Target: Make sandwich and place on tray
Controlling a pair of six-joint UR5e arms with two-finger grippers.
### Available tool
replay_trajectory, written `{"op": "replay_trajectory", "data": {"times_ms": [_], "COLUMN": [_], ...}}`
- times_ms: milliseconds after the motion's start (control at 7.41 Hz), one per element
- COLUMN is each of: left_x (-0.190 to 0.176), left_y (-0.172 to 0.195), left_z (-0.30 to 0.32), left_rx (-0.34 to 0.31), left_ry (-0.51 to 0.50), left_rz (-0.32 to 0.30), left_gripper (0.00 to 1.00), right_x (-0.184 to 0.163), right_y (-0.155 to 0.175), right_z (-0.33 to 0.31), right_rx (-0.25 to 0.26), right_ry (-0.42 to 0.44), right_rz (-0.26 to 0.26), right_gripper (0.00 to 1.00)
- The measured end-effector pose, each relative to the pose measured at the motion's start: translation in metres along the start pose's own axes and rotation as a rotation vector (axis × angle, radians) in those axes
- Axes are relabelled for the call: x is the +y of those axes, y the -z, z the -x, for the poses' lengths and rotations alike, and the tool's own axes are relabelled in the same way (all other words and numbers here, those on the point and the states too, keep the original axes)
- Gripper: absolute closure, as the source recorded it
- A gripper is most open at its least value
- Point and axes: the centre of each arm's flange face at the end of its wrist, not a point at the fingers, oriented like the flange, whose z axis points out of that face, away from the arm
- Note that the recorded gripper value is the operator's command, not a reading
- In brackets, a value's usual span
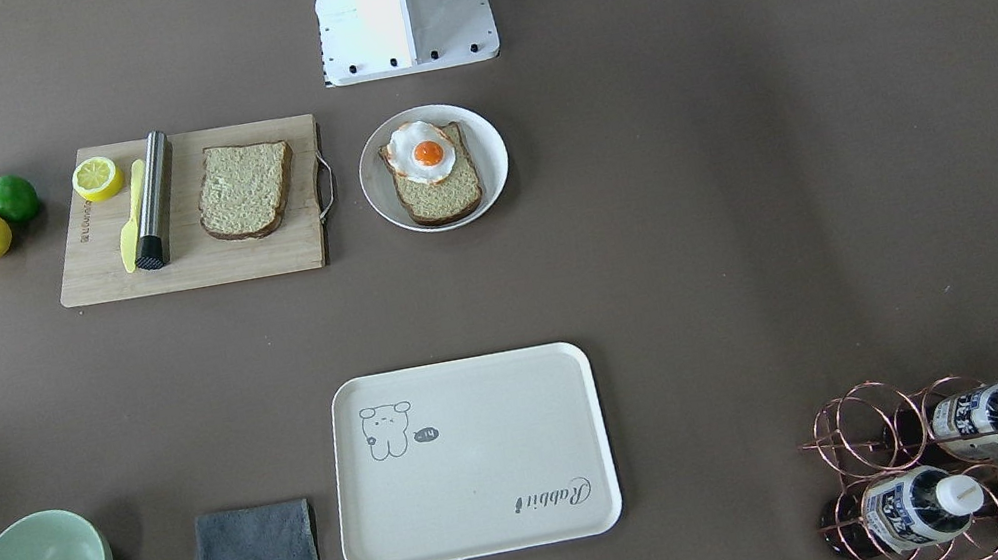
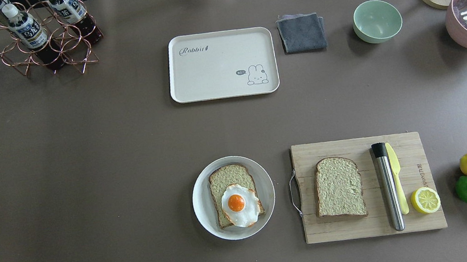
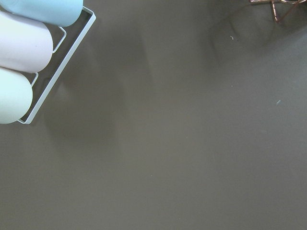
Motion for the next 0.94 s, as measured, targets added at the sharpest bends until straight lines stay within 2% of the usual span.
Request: {"op": "replay_trajectory", "data": {"times_ms": [944], "left_x": [-0.0001], "left_y": [-0.0015], "left_z": [0.0], "left_rx": [0.001], "left_ry": [-0.001], "left_rz": [0.002], "left_gripper": [0.02], "right_x": [-0.0029], "right_y": [0.0016], "right_z": [0.0014], "right_rx": [0.001], "right_ry": [0.003], "right_rz": [-0.003], "right_gripper": [0.0]}}
